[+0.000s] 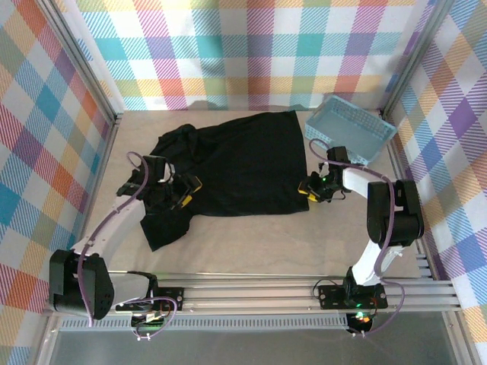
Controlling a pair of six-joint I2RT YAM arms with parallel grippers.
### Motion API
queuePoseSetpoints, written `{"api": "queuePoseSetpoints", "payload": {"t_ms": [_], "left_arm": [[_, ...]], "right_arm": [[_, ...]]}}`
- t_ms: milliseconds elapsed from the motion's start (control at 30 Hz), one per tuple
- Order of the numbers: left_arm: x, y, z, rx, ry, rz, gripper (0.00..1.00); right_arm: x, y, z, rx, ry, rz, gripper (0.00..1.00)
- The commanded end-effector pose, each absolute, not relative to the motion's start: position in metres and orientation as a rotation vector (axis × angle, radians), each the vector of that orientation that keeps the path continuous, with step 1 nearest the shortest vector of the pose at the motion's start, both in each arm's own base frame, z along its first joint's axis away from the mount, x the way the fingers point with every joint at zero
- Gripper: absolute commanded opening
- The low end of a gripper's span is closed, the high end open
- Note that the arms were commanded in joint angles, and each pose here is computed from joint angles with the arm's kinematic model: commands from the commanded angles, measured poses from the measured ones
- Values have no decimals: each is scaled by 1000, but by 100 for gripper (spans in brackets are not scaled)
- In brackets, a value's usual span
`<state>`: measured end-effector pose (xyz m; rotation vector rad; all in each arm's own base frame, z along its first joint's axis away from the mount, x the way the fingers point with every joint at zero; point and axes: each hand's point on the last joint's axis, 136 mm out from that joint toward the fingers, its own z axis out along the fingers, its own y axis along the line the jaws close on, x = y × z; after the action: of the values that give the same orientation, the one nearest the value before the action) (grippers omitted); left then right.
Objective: Fold and stack the t-shirts
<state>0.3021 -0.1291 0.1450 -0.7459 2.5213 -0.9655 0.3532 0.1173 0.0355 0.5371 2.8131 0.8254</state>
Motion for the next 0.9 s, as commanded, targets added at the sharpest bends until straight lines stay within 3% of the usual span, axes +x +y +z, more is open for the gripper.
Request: {"api": "queuePoseSetpoints", "payload": {"t_ms": [0, 233, 367, 867], "left_arm": [[296, -134, 155, -681, 2492, -1010, 55], [293, -134, 157, -687, 2484, -1005, 53], [293, -134, 157, -687, 2484, -999, 53], [293, -127, 162, -713, 2472, -927, 52]], "right_arm": [[359, 117, 49, 492, 2797, 815, 27], [360, 104, 56, 481, 2817, 688, 14], [365, 105, 60, 478, 2818, 688, 0], [394, 96, 76, 573, 2866, 579, 0]]}}
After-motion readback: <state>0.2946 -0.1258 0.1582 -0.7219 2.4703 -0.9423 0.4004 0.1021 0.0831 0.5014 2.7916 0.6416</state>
